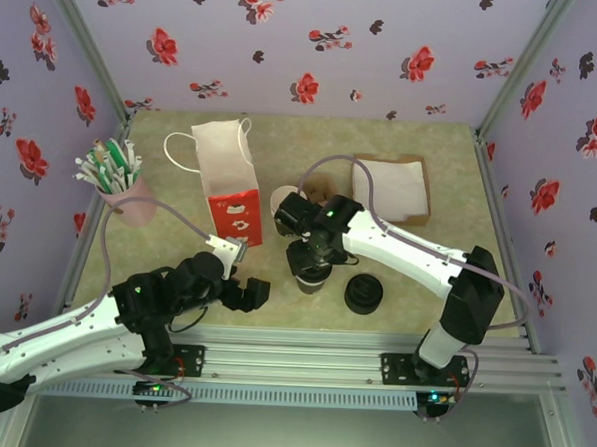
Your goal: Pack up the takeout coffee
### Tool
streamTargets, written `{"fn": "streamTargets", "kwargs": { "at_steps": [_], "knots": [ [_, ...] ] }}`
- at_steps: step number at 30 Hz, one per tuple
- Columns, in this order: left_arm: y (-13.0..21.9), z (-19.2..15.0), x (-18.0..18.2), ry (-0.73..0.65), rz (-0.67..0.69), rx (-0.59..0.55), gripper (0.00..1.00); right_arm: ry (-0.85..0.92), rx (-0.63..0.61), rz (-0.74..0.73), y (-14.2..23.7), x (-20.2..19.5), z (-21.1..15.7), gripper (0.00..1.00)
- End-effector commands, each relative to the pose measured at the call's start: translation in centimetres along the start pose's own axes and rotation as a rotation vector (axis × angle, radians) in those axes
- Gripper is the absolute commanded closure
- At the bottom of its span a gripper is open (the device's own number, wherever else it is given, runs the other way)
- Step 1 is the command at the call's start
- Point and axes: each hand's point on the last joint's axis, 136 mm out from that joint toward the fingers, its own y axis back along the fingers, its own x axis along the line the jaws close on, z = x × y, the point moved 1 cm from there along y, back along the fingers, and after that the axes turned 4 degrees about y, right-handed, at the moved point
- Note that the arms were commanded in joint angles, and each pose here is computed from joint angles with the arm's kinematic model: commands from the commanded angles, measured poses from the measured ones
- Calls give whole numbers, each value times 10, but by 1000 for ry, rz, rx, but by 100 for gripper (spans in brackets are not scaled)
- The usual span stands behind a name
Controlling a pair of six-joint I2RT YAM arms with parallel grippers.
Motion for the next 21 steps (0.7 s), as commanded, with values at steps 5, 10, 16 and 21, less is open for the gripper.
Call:
{"fn": "streamTargets", "kwargs": {
  "at_steps": [5,10,16,21],
  "knots": [
    [-2,3,2,8,12,-25,1,-18,-22,4,7,-1,-3,28],
    [-2,3,2,9,13,-26,1,-17,-12,5,0,0,-5,28],
    [-2,3,2,11,12,-25,1,-16,0,3,-5,1,-6,28],
    [-2,3,3,11,13,-26,1,-16,-3,11,-6,2,-5,28]
  ]
}}
